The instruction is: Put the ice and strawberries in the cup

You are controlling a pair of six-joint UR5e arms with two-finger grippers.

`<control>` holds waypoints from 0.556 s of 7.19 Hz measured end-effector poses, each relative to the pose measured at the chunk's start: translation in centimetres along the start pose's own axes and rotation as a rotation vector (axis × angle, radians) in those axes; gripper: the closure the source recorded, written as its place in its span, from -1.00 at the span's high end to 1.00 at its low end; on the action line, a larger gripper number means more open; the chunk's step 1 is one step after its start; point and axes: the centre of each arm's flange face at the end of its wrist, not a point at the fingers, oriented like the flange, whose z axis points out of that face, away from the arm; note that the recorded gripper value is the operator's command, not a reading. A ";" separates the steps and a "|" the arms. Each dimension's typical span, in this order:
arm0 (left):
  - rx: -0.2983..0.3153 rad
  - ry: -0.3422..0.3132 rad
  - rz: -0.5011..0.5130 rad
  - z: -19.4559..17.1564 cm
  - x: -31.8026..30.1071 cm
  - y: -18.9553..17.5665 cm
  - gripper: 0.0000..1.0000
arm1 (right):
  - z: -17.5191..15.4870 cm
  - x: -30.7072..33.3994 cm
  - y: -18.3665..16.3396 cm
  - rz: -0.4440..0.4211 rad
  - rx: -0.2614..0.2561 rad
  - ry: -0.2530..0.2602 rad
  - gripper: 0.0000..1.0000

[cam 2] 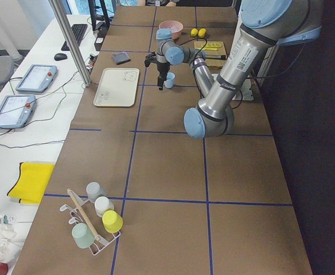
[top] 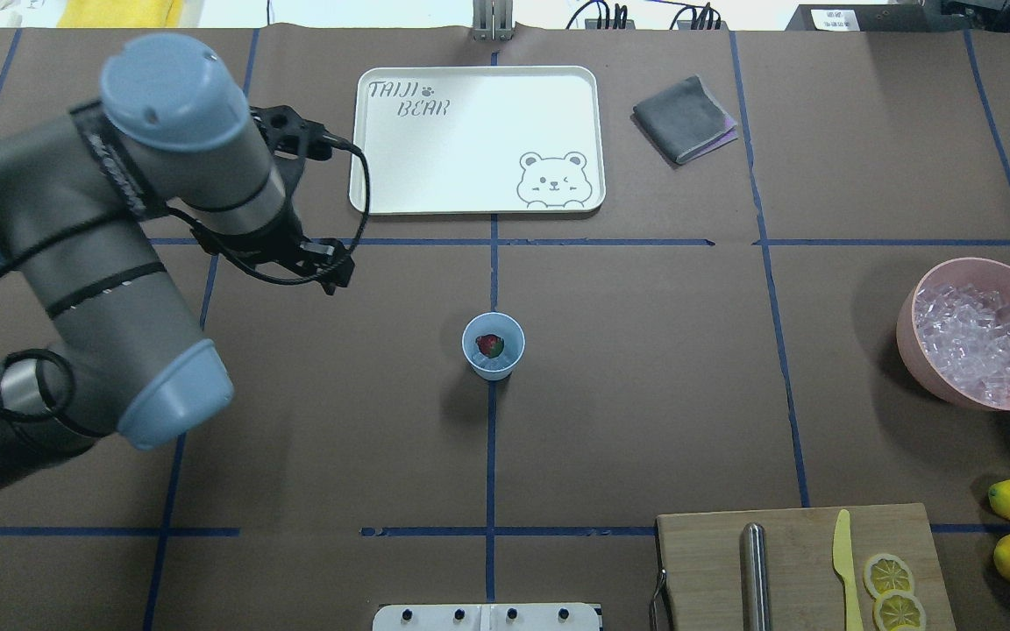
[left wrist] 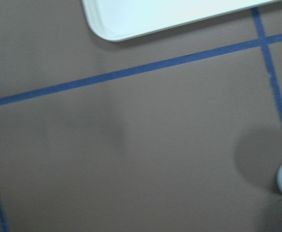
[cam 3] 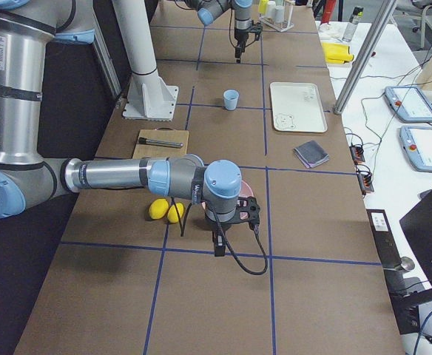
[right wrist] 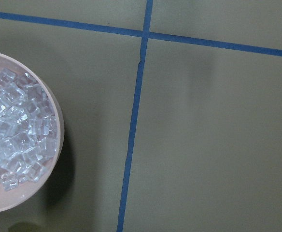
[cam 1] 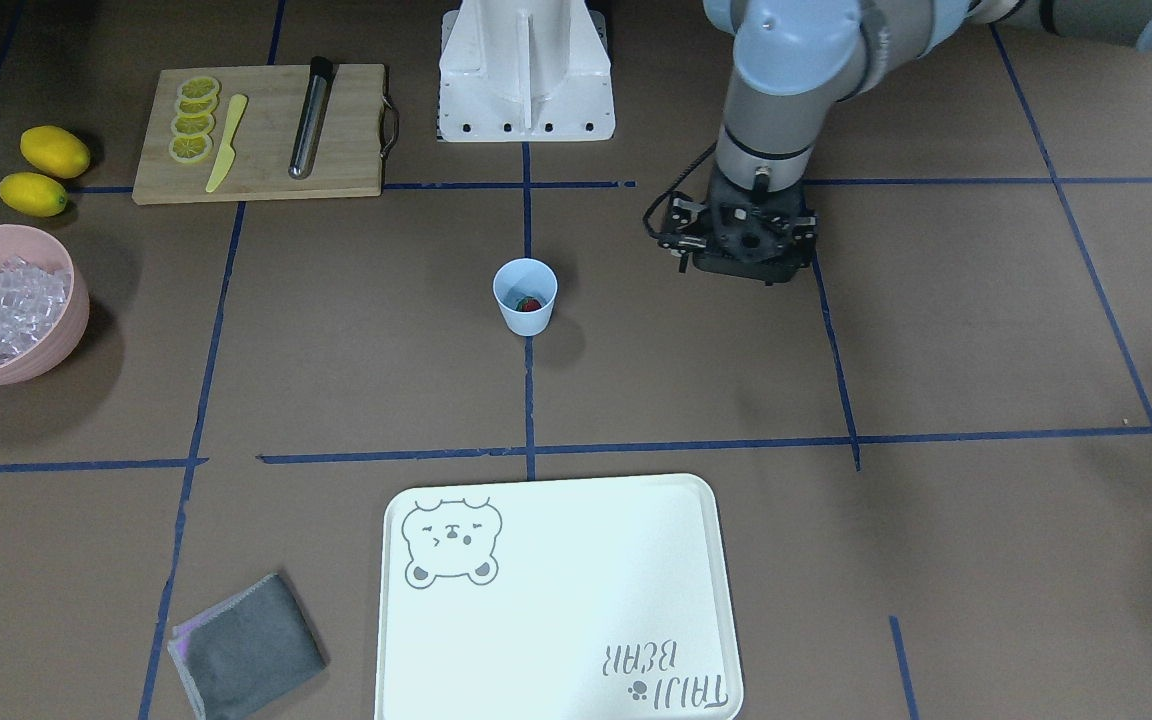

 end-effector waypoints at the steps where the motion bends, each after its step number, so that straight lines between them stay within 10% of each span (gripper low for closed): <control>1: -0.017 0.005 0.026 -0.9 -5.0 0.2 0.98 | 0.1 0.1 0.0 0.001 -0.001 0.000 0.99; 4: -0.046 -0.021 0.073 -2.5 -21.9 2.2 0.99 | 0.1 0.1 0.0 0.002 -0.002 0.000 0.99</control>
